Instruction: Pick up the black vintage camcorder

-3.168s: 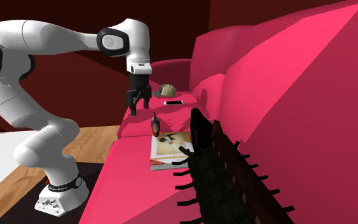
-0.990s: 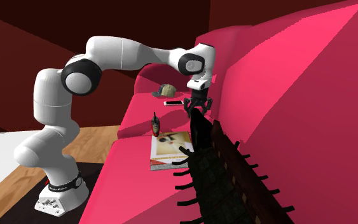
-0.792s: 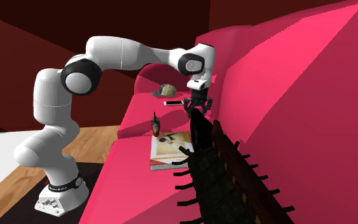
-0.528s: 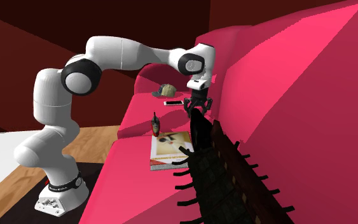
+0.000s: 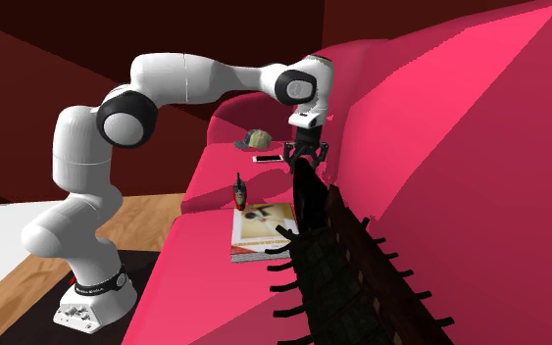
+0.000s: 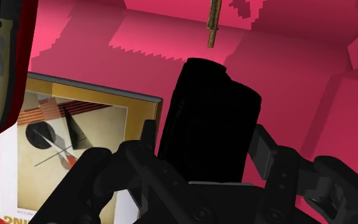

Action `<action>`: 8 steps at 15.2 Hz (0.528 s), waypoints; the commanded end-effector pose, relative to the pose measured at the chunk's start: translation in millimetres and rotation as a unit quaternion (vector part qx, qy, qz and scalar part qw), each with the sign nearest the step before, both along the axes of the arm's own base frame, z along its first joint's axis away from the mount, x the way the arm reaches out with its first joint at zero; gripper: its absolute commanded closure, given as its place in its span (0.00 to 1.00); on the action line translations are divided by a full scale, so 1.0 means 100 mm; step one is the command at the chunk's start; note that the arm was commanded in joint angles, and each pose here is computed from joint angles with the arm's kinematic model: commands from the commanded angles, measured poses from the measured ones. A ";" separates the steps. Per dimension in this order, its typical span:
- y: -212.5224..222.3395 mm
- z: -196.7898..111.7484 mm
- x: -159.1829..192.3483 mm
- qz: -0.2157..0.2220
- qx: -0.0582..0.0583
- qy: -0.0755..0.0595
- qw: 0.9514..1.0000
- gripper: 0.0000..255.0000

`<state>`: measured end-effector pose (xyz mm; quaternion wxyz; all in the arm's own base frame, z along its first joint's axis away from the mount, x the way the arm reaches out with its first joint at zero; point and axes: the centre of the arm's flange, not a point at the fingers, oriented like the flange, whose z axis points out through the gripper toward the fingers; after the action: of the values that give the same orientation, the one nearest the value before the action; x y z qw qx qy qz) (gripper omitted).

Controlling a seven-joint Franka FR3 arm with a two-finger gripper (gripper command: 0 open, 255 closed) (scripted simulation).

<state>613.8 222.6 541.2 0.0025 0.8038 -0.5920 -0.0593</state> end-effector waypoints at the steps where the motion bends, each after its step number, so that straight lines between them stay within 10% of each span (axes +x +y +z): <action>1: 0.01 0.12 0.00 0.001 0.001 -0.001 1.000 1.00; 8: 0.01 0.49 0.00 0.001 0.001 -0.001 1.000 1.00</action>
<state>614.1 223.6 584.3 0.0023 0.8038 -0.5919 -0.0592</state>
